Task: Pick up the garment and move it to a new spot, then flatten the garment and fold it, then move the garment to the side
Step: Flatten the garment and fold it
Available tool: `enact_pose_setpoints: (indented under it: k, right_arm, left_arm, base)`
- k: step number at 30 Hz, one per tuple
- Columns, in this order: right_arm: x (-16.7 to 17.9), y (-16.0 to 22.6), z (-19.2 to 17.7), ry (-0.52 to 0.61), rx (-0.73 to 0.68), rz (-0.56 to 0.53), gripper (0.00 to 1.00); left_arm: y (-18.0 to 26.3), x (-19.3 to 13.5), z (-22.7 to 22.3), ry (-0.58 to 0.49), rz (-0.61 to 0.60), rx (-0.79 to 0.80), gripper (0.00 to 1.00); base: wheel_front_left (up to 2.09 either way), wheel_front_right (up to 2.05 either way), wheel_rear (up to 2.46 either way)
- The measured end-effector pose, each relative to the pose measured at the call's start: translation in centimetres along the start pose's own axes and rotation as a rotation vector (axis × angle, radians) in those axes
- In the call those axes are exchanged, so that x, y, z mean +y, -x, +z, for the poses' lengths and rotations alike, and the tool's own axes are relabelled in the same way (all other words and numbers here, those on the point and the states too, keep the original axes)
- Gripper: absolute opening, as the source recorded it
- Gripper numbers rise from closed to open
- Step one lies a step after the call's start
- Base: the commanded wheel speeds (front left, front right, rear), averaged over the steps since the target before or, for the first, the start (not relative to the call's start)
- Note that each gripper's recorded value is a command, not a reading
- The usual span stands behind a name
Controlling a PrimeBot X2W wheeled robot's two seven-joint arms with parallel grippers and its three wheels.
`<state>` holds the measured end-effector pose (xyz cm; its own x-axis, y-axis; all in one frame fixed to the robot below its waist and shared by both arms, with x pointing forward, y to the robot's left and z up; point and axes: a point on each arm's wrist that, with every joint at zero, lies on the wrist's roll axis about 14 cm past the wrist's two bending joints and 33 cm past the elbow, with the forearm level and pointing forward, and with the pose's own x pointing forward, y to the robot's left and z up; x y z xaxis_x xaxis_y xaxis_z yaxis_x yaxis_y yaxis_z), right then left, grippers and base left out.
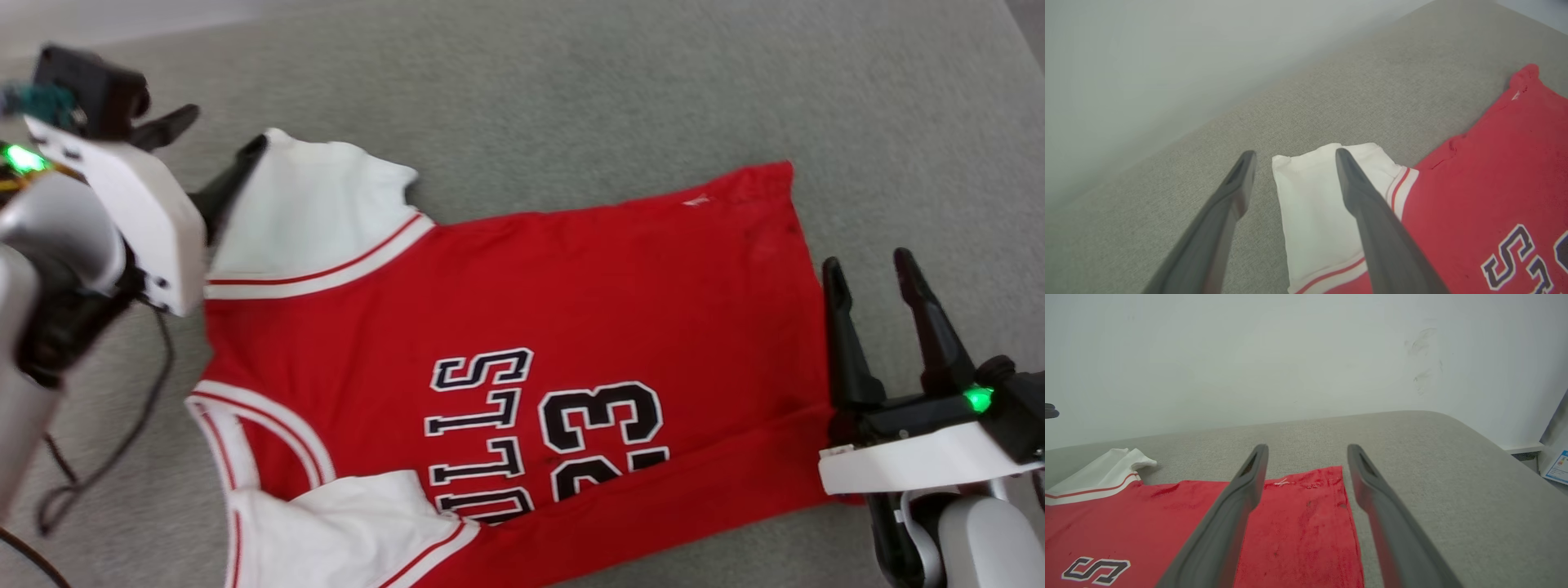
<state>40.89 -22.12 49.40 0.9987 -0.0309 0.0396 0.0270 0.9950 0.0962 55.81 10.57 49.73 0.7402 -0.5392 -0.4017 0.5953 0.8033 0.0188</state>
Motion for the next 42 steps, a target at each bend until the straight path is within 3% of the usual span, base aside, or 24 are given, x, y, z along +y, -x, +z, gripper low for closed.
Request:
enact_pose_setpoints:
  k: [8,20,21,22,29,34,42]
  right_arm:
    - [-3.1,0.9,-2.5,0.016,0.066,-0.11,1.0]
    - [-4.6,1.4,-5.0,0.028,0.141,-0.166,1.0]
    - [-4.7,1.4,-5.1,0.029,0.142,-0.168,1.0]
    - [-4.7,1.4,-5.1,0.03,0.143,-0.169,1.0]
    - [-4.1,0.9,-4.7,0.03,0.125,-0.149,1.0]
    - [-3.6,0.5,-3.7,0.058,0.109,-0.107,1.0]
    - [-2.9,0.0,-3.4,0.151,0.279,0.031,1.0]
  left_arm:
    - [-4.7,1.6,-5.5,0.092,-0.06,0.393,1.0]
    - [-8.5,3.5,-9.9,0.114,-0.006,0.574,1.0]
    - [-8.6,3.6,-10.1,0.115,-0.006,0.581,0.37]
    - [-8.7,3.6,-10.1,0.117,-0.004,0.582,0.0]
    - [-8.6,3.2,-9.0,0.133,0.002,0.499,0.0]
    - [-7.6,2.3,-5.7,0.118,-0.013,0.352,0.0]
    - [-2.8,-0.2,-1.0,0.058,-0.062,0.149,0.0]
  base:
    - [0.0,0.0,0.0]
    - [0.0,0.0,0.0]
    - [0.0,0.0,0.0]
    - [0.0,0.0,0.0]
    - [0.0,0.0,0.0]
    - [0.0,0.0,0.0]
    - [0.0,0.0,0.0]
